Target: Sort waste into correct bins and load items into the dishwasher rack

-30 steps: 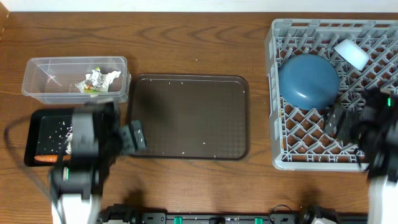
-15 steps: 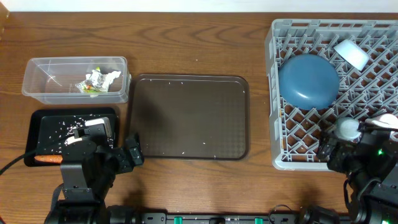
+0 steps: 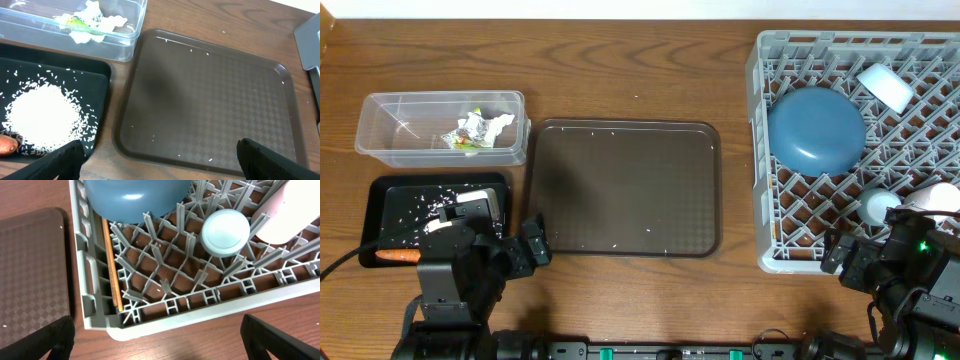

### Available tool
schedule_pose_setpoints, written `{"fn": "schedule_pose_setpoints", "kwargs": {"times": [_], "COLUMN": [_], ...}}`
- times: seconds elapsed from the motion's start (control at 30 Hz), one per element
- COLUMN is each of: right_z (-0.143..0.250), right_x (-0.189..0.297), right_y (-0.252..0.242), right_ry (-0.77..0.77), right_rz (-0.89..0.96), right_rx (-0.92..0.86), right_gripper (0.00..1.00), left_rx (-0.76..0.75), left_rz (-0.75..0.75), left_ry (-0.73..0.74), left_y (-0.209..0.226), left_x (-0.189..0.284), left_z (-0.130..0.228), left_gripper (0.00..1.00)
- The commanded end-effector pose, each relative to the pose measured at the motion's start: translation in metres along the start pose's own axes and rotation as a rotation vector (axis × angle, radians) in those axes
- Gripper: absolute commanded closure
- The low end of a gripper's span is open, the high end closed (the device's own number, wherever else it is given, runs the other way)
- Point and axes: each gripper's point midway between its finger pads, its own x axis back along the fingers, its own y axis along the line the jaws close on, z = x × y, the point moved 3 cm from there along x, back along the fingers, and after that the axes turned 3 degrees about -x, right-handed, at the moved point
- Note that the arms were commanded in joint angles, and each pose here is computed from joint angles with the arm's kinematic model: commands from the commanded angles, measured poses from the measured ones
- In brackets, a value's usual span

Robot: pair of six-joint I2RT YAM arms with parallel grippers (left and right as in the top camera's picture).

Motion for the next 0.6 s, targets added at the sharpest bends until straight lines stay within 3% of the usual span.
{"fn": "schedule_pose_setpoints", "kwargs": {"times": [0.0,0.13,0.3,0.57], "right_z": [0.006,-0.003,-0.02,-0.011], "right_x": [0.0,0.006,0.013,0.0], "right_y": [0.002,0.006,0.022,0.034], "right_ry": [0.012,-0.077,-0.316,-0.639], "right_rz": [-0.01,-0.027,-0.108,-0.212], "right_rx": [-0.002,0.024,0.141,0.229], "right_gripper": [0.01,0.01,0.01,0.01], "left_rx": [0.003,0.003,0.003,0.003], "left_rz": [-0.011,-0.011,-0.011,-0.011], "left_ry": [0.004,0.004,0.003,0.004], "left_y": [0.002,0.002,0.002,0.002], "left_x": [-0.002,-0.002,-0.002,-0.002], "left_z": [0.002,0.002,0.002,0.002], "left_gripper": [0.02,0.02,0.02,0.02]}}
